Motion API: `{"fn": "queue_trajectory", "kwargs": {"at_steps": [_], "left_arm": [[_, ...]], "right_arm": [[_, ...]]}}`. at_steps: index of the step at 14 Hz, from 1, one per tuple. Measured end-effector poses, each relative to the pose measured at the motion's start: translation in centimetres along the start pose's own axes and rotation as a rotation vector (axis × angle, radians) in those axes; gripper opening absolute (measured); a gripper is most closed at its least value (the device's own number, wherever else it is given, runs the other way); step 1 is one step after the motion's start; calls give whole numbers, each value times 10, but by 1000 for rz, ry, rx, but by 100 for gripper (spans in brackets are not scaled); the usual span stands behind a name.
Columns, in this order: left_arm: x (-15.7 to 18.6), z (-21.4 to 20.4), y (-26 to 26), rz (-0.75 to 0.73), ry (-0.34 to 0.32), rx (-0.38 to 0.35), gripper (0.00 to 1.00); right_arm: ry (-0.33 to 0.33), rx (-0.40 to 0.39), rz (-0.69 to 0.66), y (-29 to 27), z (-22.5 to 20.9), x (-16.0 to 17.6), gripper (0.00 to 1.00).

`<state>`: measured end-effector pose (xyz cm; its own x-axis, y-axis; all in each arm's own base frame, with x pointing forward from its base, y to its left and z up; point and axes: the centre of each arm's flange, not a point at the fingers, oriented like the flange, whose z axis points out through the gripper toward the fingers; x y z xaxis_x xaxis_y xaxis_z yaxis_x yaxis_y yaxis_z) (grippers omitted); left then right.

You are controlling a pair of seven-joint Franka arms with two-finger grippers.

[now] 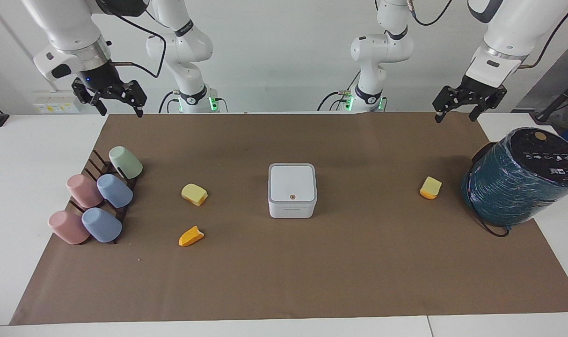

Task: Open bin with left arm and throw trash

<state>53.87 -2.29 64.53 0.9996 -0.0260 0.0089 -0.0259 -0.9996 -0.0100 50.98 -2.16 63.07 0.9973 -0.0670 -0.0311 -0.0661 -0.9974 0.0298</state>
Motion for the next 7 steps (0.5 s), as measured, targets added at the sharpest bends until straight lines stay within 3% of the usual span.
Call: {"fn": "queue_trajectory", "kwargs": {"at_steps": [7], "left_arm": [[0, 0, 0, -1, -1, 0, 100]], "right_arm": [[3, -3, 10, -2, -2, 0, 100]]}}
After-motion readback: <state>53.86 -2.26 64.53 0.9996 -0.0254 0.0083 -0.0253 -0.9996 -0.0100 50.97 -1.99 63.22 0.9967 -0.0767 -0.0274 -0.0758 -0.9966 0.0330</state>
